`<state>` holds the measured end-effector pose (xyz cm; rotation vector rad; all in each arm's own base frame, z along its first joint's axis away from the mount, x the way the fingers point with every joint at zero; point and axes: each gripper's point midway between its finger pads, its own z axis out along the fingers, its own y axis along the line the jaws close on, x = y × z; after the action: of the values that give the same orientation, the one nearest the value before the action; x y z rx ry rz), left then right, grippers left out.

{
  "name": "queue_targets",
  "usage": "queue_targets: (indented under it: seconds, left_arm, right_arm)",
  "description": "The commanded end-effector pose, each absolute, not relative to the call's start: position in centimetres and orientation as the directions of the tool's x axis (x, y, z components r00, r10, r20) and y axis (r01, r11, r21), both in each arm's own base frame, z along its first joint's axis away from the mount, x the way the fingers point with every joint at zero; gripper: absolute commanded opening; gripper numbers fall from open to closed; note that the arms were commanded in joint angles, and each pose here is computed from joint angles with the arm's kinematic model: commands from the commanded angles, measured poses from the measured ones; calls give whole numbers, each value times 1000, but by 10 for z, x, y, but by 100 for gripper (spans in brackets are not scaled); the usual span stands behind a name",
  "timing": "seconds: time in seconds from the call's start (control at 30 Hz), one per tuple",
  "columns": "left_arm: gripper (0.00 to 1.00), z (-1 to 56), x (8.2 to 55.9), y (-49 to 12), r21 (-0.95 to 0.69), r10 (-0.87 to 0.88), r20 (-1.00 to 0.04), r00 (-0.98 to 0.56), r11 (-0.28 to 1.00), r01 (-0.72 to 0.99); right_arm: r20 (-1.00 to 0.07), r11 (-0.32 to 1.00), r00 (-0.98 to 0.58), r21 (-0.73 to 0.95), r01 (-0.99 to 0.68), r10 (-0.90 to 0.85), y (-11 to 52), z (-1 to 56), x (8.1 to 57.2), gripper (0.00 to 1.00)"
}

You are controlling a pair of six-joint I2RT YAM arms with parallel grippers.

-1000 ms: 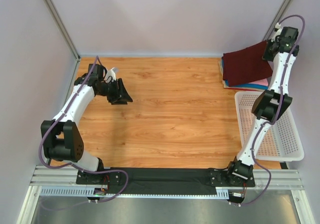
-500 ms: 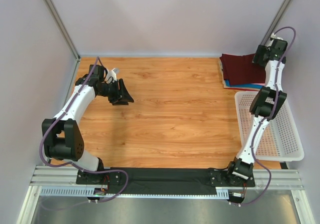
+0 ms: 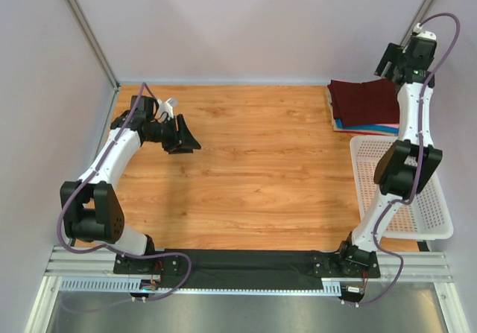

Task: Fold and stack the t-shirts
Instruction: Neatly place the folded tshirt to the corner

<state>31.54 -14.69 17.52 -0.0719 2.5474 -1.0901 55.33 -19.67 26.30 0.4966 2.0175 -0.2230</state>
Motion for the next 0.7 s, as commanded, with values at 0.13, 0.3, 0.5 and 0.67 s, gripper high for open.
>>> queue_targets:
  seconds: [0.13,0.3,0.5,0.67]
  left_arm:
    - [53,209,317,-154,-729,-185,-434,-882,648,223]
    - [53,234,319,-157,-686,-176,-549,-817,653,320]
    - [53,282,296,-182,-558,-101,-721,-686,672,487]
    - [54,314,268,-201,-451,-81,-829,-553,680,578]
  right_arm:
    - [-780,881,-420,354,313,463,-118,237,535,35]
    - [-731,875,-481,406,264,485,-63,237,507,16]
    - [-714,884,-542,449,132,443,12,260,446,15]
    - [-694,852,-612,520,-63,379,95,274,373,21]
